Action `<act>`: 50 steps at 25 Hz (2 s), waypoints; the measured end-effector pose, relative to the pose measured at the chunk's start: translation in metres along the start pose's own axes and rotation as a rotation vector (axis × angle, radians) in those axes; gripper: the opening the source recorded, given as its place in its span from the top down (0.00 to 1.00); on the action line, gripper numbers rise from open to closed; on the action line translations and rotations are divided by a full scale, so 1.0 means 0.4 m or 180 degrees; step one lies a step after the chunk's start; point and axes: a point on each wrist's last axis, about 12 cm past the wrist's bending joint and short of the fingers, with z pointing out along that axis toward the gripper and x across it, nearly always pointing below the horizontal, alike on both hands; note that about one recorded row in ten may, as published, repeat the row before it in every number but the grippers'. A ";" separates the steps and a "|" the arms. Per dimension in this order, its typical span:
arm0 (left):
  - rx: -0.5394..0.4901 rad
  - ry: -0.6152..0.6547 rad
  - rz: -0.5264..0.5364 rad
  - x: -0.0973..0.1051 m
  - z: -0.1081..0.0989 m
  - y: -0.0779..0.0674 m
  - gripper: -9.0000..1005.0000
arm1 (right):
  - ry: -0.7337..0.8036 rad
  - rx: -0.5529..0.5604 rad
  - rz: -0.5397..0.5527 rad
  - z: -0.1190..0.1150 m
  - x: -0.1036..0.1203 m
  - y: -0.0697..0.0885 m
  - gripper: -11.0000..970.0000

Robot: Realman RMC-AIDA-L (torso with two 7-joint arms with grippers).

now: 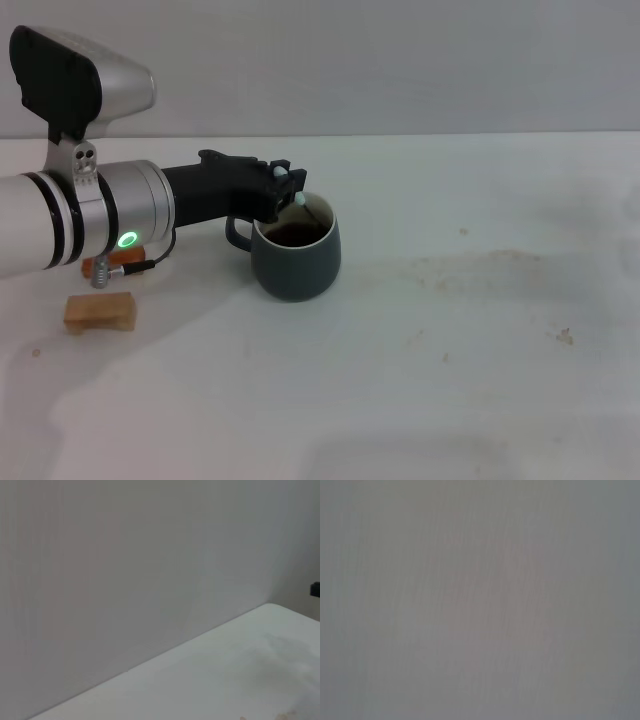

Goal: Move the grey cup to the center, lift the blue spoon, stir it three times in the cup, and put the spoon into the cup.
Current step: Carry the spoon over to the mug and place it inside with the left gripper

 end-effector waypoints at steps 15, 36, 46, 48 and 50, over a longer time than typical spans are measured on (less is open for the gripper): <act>-0.0160 0.0140 -0.0080 0.024 -0.019 0.066 0.81 | -0.0005 -0.0013 0.0002 0.004 -0.007 0.003 0.92; 0.0226 0.0182 0.0019 0.000 -0.022 0.016 0.81 | -0.0019 -0.0050 -0.0014 0.007 -0.012 0.012 0.92; -0.0001 0.0006 0.0098 -0.015 0.003 0.033 0.81 | 0.0004 -0.0065 -0.0017 -0.002 -0.003 0.014 0.92; -0.0025 0.0030 0.0094 -0.009 0.006 0.039 0.81 | 0.0002 -0.0061 -0.0012 -0.004 -0.002 0.013 0.92; -0.0045 0.0058 0.0080 -0.002 0.006 0.046 0.81 | 0.0003 -0.0061 -0.0010 -0.004 -0.002 0.014 0.92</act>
